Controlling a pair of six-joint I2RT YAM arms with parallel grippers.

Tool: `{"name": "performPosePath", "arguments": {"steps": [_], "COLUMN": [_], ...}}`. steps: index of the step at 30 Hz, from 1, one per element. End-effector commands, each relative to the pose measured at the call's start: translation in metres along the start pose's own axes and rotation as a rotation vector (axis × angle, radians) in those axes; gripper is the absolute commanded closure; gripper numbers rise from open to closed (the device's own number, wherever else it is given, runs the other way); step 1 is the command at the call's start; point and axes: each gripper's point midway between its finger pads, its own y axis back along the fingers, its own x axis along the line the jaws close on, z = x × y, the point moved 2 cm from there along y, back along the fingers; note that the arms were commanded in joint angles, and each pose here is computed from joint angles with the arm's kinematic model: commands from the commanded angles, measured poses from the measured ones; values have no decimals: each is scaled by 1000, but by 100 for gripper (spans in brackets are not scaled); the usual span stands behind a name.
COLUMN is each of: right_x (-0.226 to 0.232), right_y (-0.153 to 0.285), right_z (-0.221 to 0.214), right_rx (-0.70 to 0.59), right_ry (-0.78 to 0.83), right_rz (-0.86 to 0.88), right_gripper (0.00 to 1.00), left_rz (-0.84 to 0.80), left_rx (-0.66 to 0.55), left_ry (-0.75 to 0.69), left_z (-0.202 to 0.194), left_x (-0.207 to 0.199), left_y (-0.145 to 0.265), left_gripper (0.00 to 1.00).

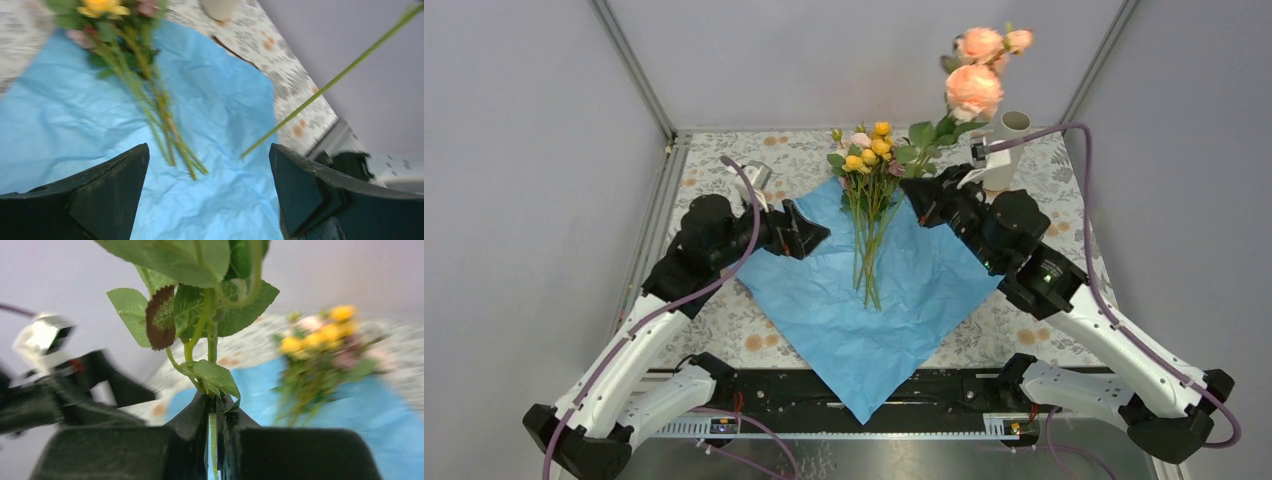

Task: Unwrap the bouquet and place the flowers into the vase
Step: Insert the fake flower into the vase.

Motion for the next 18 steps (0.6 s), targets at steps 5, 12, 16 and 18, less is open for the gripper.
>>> {"name": "performPosePath", "arguments": {"steps": [5,12,16,18], "right_x": [-97,-119,-135,-141], "right_y": [-11,-29,-37,-37], "right_z": [100,189,222,236], "right_rx": [-179,-436,-497,-530], "right_ry": [452,561,604,611], "right_rz": [-523,-629,-685,-696], "right_gripper": [100,100,100,100], "left_rz": [242,295,363,364], "left_rx": [-151,-154,-149,-158], "left_ry": [22,71,72,67], "left_z": [36,34,33,35], "left_x": [45,63,74,74], "left_y": [24,25,28,29], "left_gripper": [2,2,2,2]}}
